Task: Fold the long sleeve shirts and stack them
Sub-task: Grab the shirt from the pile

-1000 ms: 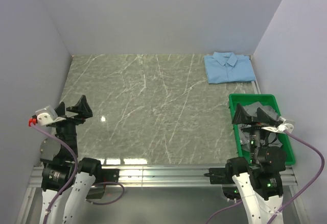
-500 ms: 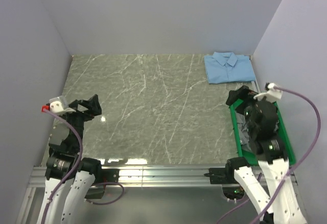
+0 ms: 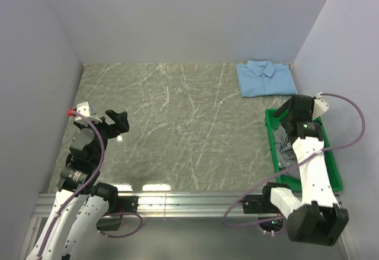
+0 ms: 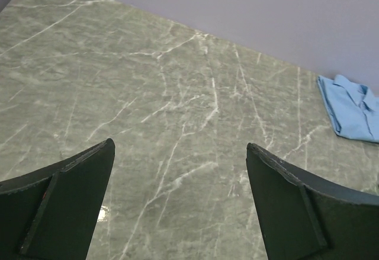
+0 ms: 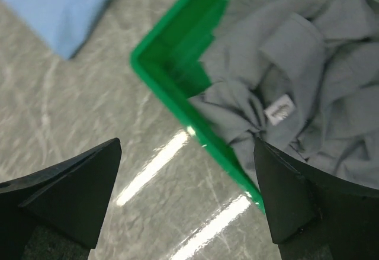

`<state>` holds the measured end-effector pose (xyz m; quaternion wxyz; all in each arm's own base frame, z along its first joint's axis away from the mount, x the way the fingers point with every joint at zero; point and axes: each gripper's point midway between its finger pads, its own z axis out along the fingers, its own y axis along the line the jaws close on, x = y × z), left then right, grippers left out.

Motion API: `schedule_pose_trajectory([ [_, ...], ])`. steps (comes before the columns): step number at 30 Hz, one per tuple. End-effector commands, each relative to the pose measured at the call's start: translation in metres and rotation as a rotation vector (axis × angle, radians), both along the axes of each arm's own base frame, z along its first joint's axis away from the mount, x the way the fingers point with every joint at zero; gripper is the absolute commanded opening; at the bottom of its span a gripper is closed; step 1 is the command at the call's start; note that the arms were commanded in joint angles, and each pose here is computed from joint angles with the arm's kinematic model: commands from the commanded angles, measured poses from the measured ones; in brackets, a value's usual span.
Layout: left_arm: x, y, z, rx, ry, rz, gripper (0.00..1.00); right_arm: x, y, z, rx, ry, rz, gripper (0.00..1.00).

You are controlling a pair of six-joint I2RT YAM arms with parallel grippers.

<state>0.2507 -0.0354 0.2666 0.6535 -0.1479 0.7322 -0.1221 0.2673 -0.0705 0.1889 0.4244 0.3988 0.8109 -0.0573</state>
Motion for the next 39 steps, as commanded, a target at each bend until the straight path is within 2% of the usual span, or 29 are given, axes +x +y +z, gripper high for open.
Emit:
schedule_pose_trajectory([
  [1, -0.002, -0.002, 0.011, 0.005, -0.057, -0.005, 0.99, -0.015, -0.043, -0.017, -0.017, 0.070, -0.245, 1.00],
  [5, -0.004, -0.014, 0.007, 0.024, -0.074, -0.064, 0.99, -0.022, -0.069, -0.040, 0.023, 0.134, -0.404, 1.00],
  [8, -0.008, -0.018, 0.004, 0.071, -0.075, -0.098, 0.99, -0.019, -0.085, -0.053, 0.049, 0.127, -0.464, 1.00],
  [11, -0.010, -0.012, -0.001, 0.082, -0.068, -0.065, 0.99, -0.016, -0.090, -0.087, 0.123, 0.203, -0.508, 1.00],
  [16, -0.013, -0.015, -0.001, 0.094, -0.078, -0.091, 0.99, -0.012, -0.097, -0.120, 0.161, 0.246, -0.548, 0.93],
  [19, -0.013, -0.014, -0.001, 0.096, -0.081, -0.088, 0.99, -0.009, -0.102, -0.139, 0.163, 0.257, -0.553, 0.78],
  [20, -0.013, -0.015, -0.001, 0.097, -0.083, -0.091, 0.99, -0.012, -0.102, -0.148, 0.173, 0.287, -0.559, 0.67],
  [22, -0.013, -0.015, -0.001, 0.097, -0.083, -0.089, 0.99, -0.017, -0.101, -0.153, 0.177, 0.322, -0.571, 0.56],
  [23, -0.013, -0.015, -0.001, 0.098, -0.081, -0.089, 0.99, -0.019, -0.102, -0.152, 0.172, 0.330, -0.579, 0.45],
  [24, -0.013, -0.015, -0.002, 0.099, -0.078, -0.090, 1.00, -0.021, -0.102, -0.148, 0.166, 0.328, -0.579, 0.41],
  [26, -0.013, -0.015, -0.002, 0.100, -0.077, -0.088, 0.99, -0.020, -0.108, -0.125, 0.119, 0.288, -0.573, 0.29],
  [27, -0.013, -0.015, -0.002, 0.099, -0.078, -0.088, 0.99, -0.018, -0.110, -0.116, 0.105, 0.269, -0.569, 0.07],
  [28, -0.013, -0.016, -0.002, 0.100, -0.078, -0.093, 0.99, -0.016, -0.111, -0.106, 0.093, 0.246, -0.558, 0.00],
  [34, -0.014, -0.017, -0.002, 0.095, -0.077, -0.097, 0.99, 0.014, -0.108, 0.013, -0.047, -0.003, -0.457, 0.00],
  [39, -0.013, -0.016, -0.002, 0.090, -0.071, -0.086, 0.99, 0.047, -0.058, 0.138, -0.206, -0.292, -0.240, 0.00],
])
